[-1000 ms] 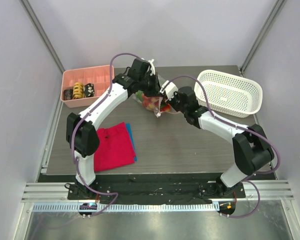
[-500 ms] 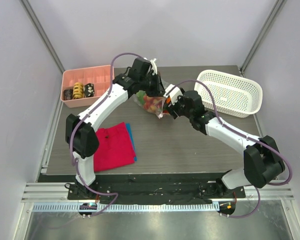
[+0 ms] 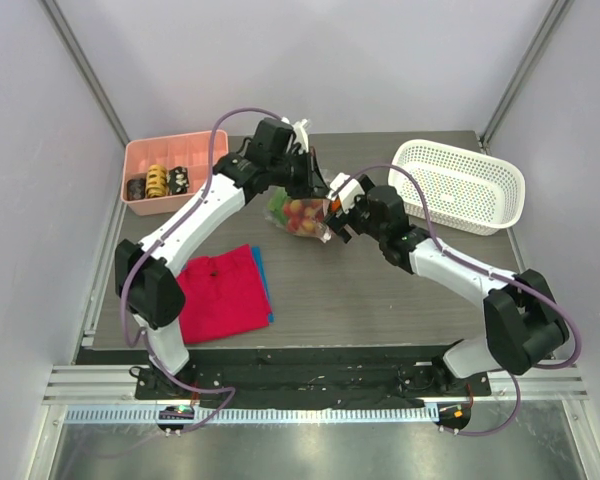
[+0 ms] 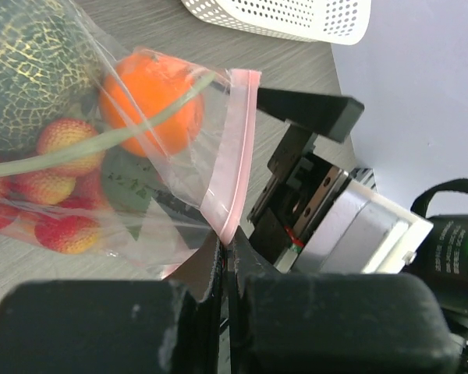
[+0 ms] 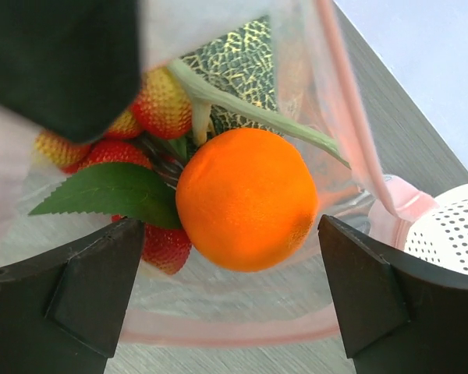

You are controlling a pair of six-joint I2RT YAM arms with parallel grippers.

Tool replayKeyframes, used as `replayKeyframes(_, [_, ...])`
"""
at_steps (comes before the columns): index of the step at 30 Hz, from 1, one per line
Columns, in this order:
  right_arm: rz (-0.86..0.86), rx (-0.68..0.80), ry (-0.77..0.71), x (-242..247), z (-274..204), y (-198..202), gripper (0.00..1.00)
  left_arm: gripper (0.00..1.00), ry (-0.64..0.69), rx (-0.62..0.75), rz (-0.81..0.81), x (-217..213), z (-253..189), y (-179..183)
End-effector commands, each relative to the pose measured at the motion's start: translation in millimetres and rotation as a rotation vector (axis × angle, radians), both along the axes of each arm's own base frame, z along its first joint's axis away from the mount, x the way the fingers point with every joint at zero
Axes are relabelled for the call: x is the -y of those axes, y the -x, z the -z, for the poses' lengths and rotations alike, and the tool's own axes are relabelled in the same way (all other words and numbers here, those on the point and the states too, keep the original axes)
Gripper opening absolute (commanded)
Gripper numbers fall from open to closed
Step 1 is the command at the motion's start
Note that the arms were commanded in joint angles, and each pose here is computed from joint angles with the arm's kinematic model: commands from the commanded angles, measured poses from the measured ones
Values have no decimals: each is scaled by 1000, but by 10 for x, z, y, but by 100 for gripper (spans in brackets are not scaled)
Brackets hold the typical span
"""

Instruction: Open the zip-top bag and remove the fake food

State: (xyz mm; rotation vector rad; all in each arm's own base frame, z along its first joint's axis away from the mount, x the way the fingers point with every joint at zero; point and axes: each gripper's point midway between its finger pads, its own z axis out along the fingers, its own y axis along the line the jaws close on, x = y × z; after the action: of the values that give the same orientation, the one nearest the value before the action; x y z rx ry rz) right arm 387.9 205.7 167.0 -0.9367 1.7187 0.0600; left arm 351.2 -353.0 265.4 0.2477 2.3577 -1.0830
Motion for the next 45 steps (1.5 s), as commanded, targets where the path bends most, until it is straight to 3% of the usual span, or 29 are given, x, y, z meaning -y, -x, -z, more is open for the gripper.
replayKeyframes(1, [39, 37, -25, 48, -2, -146, 99, 0, 98, 94, 63, -2, -524, 223])
replayKeyframes(4, [112, 17, -46, 97, 64, -255, 99, 0, 100, 95, 69, -10, -514, 249])
replayKeyframes(6, [138, 31, -86, 98, 62, -301, 93, 0, 101, 90, 71, -5, -485, 251])
replayKeyframes(9, [155, 31, -100, 78, 83, -369, 76, 0, 105, 79, 75, 13, -462, 261])
replayKeyframes(10, [148, 27, -100, 55, 97, -374, 60, 0, 104, 79, 74, 8, -459, 264])
replayKeyframes(13, [138, 27, -100, 35, 37, -392, 32, 0, 91, 87, 65, -12, -442, 250])
replayKeyframes(15, [131, 36, -107, 31, -60, -367, 26, 0, 84, 87, 60, -19, -425, 238])
replayKeyframes(16, [136, 30, -103, 51, -67, -346, 16, 0, 79, 90, 54, -23, -410, 223])
replayKeyframes(18, [134, 44, -128, 63, -206, -281, 13, 0, 75, 87, 52, -18, -373, 208])
replayKeyframes(26, [54, -3, -286, -44, -554, 80, 15, 0, 77, 81, 54, -11, -308, 211])
replayKeyframes(31, [147, -147, -453, -92, -546, 135, 44, 0, 116, 72, 65, 8, -410, 273])
replayKeyframes(35, [262, -327, -656, -130, -550, 295, 48, 0, 143, 68, 58, 35, -465, 265])
replayKeyframes(39, [445, -516, -856, -123, -490, 411, 65, 0, 149, 57, 51, 39, -458, 267])
replayKeyframes(45, [617, -624, -1054, -168, -472, 318, 74, 0, 172, 36, 54, 80, -467, 277])
